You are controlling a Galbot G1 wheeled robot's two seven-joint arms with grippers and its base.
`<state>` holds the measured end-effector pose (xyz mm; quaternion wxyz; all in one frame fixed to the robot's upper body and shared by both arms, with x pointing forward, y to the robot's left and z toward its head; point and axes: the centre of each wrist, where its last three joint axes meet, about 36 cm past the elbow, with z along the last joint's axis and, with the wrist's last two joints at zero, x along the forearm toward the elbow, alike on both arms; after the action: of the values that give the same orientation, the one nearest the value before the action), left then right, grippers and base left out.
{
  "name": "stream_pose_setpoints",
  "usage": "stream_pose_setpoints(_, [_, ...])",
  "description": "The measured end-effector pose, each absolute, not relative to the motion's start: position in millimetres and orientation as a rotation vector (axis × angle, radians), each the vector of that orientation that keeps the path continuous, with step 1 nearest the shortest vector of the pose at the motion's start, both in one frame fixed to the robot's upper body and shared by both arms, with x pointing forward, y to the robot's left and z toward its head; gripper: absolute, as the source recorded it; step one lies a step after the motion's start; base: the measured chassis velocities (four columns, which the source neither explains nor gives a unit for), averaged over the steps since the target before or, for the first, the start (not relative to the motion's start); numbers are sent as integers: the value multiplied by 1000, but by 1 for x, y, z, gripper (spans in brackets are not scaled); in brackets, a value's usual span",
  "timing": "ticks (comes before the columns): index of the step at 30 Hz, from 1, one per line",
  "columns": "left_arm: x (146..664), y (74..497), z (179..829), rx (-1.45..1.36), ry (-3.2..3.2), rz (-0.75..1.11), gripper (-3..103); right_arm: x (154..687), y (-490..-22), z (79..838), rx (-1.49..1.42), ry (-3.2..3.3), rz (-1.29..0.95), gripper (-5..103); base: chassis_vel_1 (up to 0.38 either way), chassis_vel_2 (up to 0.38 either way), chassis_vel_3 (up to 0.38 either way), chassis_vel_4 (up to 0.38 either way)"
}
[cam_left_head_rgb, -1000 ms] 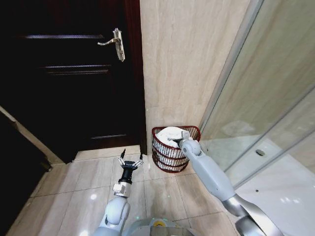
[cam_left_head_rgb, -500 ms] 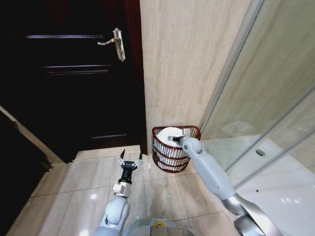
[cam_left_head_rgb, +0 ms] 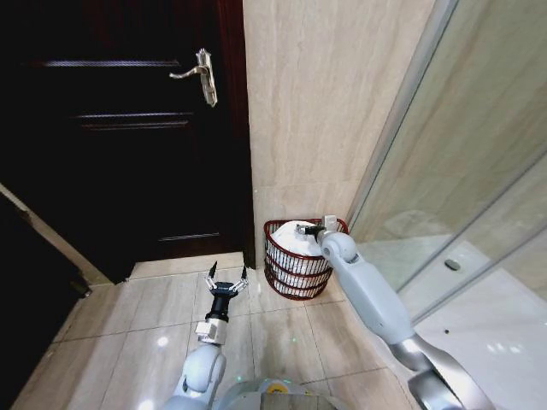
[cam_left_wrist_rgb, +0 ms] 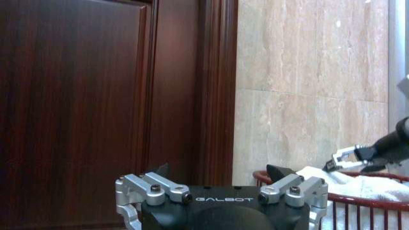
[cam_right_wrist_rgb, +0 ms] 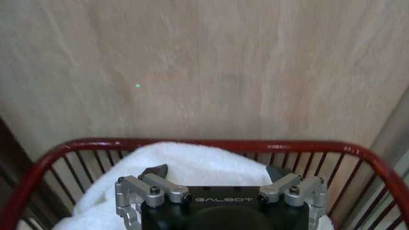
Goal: Discard the used towel into the hamper.
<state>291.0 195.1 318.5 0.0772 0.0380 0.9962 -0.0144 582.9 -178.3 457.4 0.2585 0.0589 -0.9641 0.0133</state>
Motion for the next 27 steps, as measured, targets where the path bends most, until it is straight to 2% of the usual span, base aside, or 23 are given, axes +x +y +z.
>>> stream_pose_setpoints(7, [288, 194, 314, 114, 2988, -46, 100, 600, -184, 439, 125, -2545, 0, 100, 0, 0, 0, 0])
stream_pose_setpoints(21, [287, 194, 315, 113, 2981, -52, 100, 586, -174, 429, 128, -2460, -29, 100, 0, 0, 0, 0])
stream_pose_setpoints(27, [289, 194, 314, 115, 2980, -56, 100, 579, -178, 461, 122, -2598, -10, 100, 0, 0, 0, 0])
